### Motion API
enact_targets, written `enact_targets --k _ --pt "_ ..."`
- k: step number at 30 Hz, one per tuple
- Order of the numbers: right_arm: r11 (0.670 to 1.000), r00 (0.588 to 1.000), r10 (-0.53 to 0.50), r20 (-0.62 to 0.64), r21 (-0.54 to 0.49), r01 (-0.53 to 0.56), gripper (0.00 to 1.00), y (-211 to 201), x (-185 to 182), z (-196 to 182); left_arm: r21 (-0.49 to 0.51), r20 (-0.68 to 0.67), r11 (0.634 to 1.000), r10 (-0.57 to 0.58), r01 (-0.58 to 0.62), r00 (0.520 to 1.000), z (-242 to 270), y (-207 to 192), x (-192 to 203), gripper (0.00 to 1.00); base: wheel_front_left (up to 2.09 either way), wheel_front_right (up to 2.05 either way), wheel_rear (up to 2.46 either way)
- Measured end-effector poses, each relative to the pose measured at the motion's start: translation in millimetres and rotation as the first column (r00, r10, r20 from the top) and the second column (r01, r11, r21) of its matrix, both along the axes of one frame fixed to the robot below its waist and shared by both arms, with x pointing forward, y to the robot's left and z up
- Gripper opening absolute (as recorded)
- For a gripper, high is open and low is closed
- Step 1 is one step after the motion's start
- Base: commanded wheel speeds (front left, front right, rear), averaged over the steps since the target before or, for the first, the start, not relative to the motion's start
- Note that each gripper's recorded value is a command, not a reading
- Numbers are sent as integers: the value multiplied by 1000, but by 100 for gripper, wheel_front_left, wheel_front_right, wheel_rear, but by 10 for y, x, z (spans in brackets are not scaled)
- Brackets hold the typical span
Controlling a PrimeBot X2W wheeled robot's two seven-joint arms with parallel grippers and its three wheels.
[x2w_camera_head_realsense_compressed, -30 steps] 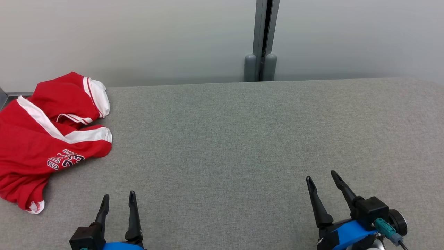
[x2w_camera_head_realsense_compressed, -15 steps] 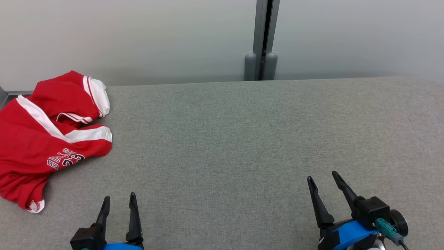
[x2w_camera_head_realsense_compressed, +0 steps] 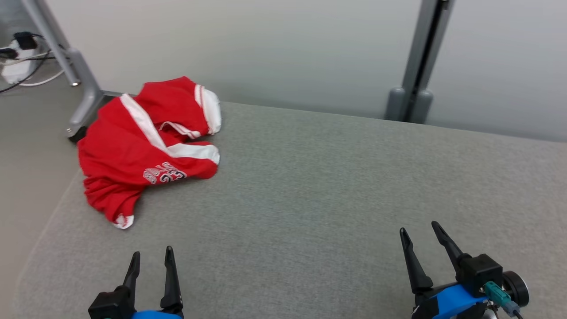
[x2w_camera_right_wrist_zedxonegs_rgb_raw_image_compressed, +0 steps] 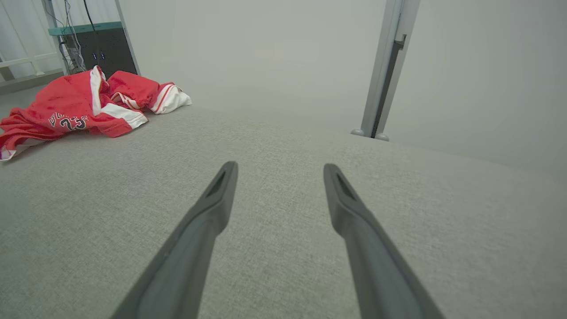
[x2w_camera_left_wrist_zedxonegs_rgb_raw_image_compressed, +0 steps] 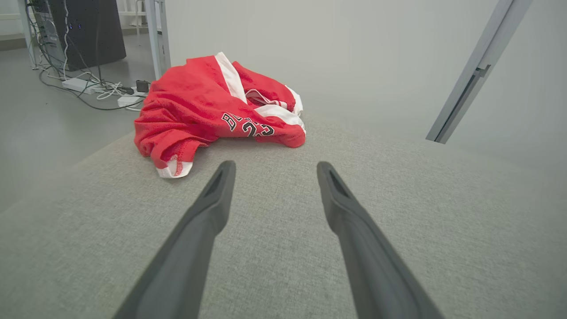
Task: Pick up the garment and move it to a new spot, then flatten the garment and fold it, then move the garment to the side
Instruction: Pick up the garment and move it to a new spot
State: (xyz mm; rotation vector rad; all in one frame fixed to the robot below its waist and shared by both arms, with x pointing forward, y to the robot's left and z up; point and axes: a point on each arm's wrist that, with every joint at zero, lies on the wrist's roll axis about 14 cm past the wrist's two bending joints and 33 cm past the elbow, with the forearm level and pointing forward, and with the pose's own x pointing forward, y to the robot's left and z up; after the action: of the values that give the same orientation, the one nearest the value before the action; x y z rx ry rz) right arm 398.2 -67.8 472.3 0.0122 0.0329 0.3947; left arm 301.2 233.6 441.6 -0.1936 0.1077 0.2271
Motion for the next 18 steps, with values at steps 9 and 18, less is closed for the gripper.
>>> enact_targets --k 9,18 --pt "975 975 223 -8 7 -222 100 785 -18 -18 0 -10 977 215 -215 977 -26 496 -569 100 0 0 0" --pt "956 956 292 -33 19 -292 100 1022 -59 -110 10 -30 952 305 -304 952 -54 694 -783 100 0 0 0"
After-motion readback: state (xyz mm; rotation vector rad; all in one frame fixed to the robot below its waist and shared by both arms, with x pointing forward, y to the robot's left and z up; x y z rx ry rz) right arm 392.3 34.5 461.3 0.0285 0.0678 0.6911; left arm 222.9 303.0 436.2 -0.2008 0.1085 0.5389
